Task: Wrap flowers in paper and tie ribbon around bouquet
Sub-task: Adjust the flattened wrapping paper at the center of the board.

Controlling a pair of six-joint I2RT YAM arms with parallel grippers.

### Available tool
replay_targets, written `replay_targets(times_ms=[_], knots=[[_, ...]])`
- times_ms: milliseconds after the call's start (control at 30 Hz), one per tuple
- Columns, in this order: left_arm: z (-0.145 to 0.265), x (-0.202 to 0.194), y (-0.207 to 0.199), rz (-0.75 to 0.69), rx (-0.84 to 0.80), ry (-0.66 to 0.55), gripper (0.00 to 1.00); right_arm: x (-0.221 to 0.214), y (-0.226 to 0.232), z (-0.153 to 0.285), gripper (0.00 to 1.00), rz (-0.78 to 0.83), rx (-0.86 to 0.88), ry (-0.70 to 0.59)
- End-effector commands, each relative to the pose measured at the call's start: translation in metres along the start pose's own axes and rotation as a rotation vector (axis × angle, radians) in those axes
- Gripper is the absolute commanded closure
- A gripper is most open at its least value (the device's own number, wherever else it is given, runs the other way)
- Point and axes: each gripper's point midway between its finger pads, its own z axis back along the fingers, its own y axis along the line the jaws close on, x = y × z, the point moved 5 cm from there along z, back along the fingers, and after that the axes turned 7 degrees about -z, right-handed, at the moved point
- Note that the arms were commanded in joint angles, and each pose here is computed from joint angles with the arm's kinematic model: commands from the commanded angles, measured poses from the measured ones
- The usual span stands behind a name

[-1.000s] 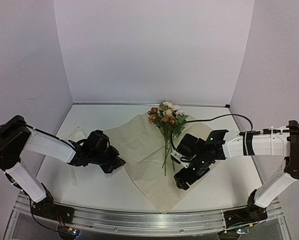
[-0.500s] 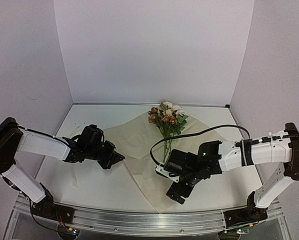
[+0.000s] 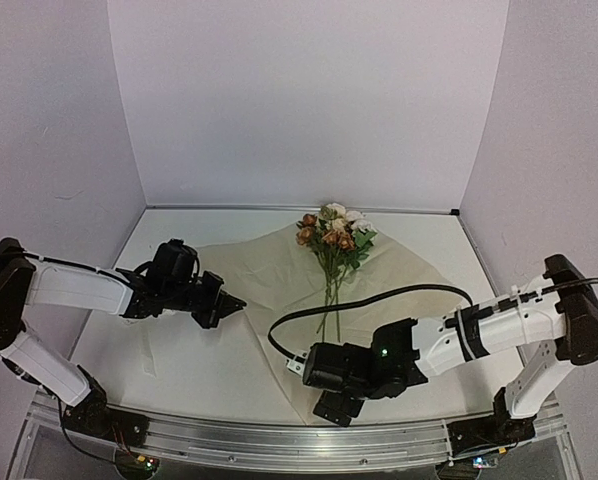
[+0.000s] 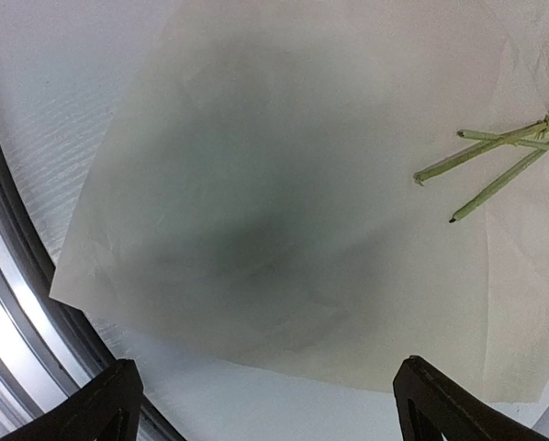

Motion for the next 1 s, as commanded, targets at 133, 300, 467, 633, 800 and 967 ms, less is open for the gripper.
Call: replay_targets(times_ms=[133,300,467,633,800,967], knots=[[0.014,-0.002,-0.03,-0.003,-0.084,0.008,1.0,0.009,0.022,-0.004,0.02,0.094,-0.094,-0.093],[0.015,-0.002,-0.029,-0.004,-0.079,0.007,1.0,0.011,0.037,-0.017,0.02,0.142,-0.104,-0.094],[0.018,-0.001,-0.023,-0.008,-0.056,-0.011,1.0,0.014,0.047,-0.025,0.02,0.151,-0.093,-0.108],[0.019,0.0,-0.014,-0.01,-0.031,-0.019,1.0,0.015,0.052,-0.033,0.09,0.152,-0.085,-0.108],[0.019,0.001,-0.001,-0.013,0.006,-0.029,1.0,0.014,0.052,-0.037,0.39,0.156,-0.097,-0.109],[0.019,0.003,0.02,-0.03,0.06,-0.035,0.95,0.016,0.05,-0.037,0.78,0.149,-0.1,-0.115]])
